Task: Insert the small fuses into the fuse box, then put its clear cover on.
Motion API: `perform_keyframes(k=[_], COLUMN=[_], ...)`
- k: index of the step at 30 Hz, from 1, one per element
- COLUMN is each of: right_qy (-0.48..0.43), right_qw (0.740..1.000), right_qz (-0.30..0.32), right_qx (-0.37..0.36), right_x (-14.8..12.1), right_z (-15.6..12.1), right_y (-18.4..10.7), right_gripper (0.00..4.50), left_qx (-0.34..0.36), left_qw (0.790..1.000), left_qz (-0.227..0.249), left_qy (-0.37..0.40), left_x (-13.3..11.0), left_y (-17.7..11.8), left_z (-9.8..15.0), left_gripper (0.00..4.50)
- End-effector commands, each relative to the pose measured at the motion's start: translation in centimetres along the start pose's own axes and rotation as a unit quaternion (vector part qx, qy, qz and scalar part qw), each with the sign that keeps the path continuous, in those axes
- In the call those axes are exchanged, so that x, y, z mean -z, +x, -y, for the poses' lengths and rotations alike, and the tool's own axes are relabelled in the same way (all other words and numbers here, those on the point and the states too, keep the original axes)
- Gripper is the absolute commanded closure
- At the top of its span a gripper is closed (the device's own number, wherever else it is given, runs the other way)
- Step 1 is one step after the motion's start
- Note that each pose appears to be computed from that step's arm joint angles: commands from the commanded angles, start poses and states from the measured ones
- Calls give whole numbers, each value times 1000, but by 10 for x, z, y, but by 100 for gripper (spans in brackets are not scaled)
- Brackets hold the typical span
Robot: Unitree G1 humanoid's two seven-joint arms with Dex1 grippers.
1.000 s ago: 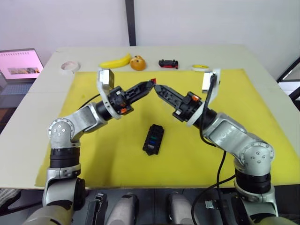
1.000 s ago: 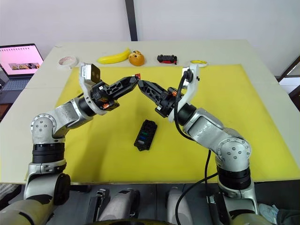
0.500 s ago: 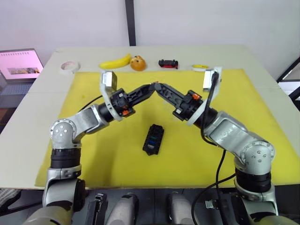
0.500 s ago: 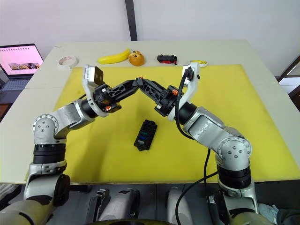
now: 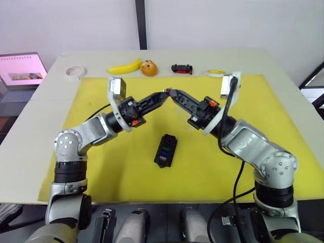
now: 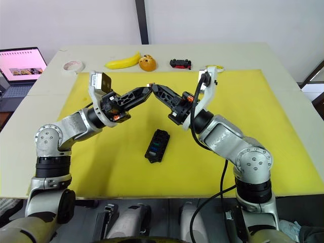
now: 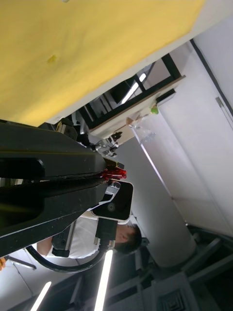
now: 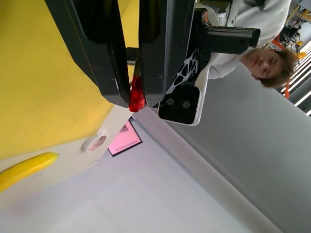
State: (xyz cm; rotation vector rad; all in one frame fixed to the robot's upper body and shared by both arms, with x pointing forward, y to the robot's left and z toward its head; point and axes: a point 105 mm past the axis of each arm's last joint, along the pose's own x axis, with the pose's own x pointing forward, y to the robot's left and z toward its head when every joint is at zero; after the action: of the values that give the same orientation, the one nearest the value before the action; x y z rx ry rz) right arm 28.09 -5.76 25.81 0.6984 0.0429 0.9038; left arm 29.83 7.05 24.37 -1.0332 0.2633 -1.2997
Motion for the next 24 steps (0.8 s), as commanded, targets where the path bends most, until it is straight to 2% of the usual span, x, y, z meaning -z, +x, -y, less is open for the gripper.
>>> perform_keyframes(k=[1, 8, 11, 17, 18, 22, 24], right_qy=[2, 8, 6, -7, -9, -23, -46], right_qw=[999, 999, 999, 999, 999, 998, 995], right_qz=[4, 0, -1, -19, -23, -45, -71], right_qx=[-38, -42, -42, -46, -46, -45, -49], right_x=[-5, -5, -7, -9, -9, -9, -7], right_z=[-18, -21, -22, -24, -24, -23, -23], right_y=[0, -1, -2, -9, -10, -13, -16], right_gripper=[429, 429, 450, 450, 450, 450, 450], left_qx=[14, 17, 27, -8, -13, -18, -16], left_qw=[1000, 1000, 999, 992, 990, 976, 960], left_qz=[-1, -11, -32, -86, -94, -139, -186], left_qy=[15, 13, 24, 95, 105, 166, 210], left_x=[-2, 0, 1, -11, -13, -14, -8], left_y=[2, 1, -6, -28, -31, -37, -42], left_z=[8, 9, 15, 15, 15, 15, 13], left_gripper=[450, 450, 354, 65, 6, 2, 2])
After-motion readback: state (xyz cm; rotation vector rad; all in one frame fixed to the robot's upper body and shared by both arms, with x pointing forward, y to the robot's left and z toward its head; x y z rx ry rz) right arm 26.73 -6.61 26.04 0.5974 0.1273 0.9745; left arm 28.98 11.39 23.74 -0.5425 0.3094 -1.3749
